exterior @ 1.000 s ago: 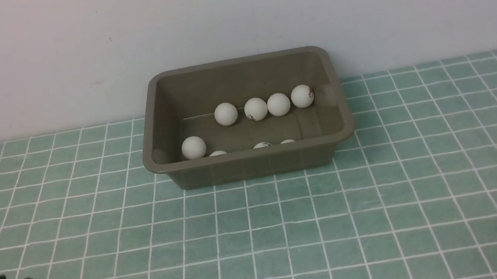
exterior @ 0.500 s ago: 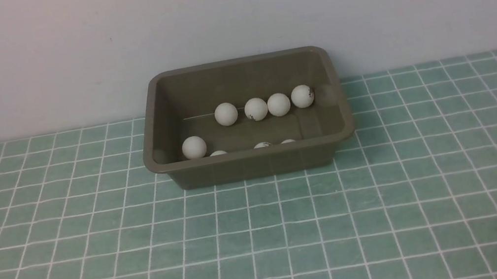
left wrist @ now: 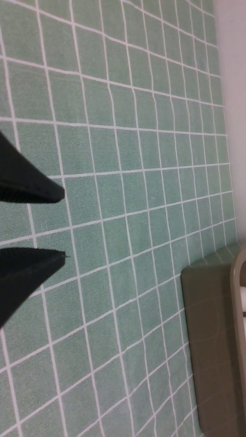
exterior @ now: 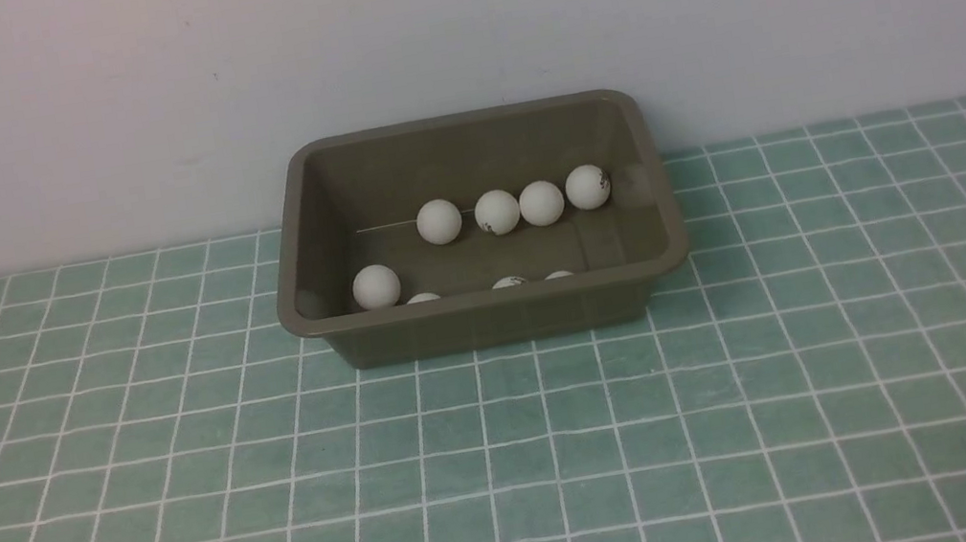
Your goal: Put the table tennis balls in the box on the green coffee tablecloth.
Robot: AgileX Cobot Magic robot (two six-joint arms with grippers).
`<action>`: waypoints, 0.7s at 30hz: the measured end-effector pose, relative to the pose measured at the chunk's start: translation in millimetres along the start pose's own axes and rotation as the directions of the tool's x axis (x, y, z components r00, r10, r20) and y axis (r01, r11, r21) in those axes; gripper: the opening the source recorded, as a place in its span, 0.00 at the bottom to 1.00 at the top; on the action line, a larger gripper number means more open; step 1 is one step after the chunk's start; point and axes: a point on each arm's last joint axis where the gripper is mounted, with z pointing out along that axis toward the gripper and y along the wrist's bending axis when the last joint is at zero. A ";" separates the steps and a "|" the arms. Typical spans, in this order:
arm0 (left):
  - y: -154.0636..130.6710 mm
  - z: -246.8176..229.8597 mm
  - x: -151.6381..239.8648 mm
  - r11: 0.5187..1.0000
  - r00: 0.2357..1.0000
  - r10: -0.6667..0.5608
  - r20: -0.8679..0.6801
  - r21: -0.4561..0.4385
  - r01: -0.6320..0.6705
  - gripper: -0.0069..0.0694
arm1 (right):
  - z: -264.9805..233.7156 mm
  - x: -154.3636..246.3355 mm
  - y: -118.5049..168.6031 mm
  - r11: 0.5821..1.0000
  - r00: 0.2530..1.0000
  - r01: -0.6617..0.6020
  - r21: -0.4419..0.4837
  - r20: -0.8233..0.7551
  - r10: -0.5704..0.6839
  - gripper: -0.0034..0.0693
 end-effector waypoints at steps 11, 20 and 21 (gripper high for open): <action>3.2 -0.1 -0.1 0.999 1.000 0.009 0.002 -0.052 -0.009 0.32 | 0.0 0.0 0.0 1.000 1.000 0.000 0.000 0.000 0.000 0.64; 9.9 -0.2 -1.0 0.984 0.999 -0.033 0.030 -0.175 0.038 0.32 | 0.0 0.0 0.0 1.000 1.000 0.000 0.000 0.000 0.000 0.64; 9.8 -0.2 -1.1 0.984 0.999 -0.037 0.031 -0.174 0.042 0.32 | 0.0 0.0 0.0 1.000 1.000 0.000 0.000 0.000 0.000 0.64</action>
